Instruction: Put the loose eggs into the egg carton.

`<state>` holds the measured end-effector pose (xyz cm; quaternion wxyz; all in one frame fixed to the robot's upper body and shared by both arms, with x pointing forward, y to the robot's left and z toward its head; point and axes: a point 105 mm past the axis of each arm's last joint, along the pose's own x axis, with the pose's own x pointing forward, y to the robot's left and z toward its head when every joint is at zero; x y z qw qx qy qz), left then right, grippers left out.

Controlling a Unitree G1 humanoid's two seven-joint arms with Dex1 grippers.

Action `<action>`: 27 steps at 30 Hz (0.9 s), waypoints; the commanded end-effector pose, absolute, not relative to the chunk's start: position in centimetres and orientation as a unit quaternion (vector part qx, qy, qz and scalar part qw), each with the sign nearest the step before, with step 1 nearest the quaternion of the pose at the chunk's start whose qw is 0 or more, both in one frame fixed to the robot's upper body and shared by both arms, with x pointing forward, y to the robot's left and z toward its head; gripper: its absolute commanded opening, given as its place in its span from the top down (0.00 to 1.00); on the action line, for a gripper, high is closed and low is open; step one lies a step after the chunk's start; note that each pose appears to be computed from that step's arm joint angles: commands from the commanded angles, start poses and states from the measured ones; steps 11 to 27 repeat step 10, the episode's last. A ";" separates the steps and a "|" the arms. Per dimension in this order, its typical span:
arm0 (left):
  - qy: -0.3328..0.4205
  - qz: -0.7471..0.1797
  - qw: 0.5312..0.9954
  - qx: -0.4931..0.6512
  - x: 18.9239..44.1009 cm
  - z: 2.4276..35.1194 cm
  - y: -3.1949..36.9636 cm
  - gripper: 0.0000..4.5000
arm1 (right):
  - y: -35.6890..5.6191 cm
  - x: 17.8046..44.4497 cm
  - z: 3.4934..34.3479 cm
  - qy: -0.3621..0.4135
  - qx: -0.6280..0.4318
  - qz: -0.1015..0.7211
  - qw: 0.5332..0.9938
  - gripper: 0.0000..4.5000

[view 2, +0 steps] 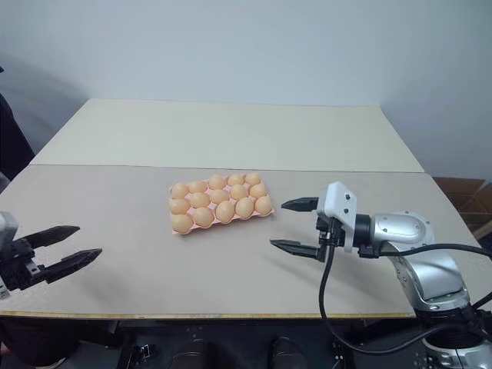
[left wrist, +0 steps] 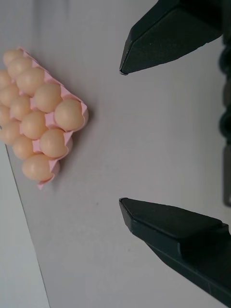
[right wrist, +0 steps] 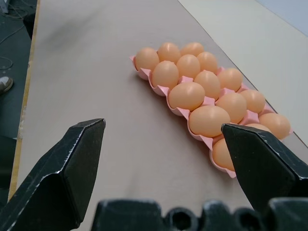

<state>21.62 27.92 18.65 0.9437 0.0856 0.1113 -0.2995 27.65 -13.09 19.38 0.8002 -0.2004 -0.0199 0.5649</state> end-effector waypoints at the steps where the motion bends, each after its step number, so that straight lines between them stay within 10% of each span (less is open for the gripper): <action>1: 0.090 -0.311 0.941 0.102 20.8 19.9 26.8 0.01 | -13.2 27.8 20.7 -0.044 -0.206 0.562 0.800 0.00; 27: 0.081 -0.305 0.944 0.094 20.2 20.7 26.1 0.01 | -13.2 28.3 20.6 -0.043 -0.211 0.567 0.795 0.00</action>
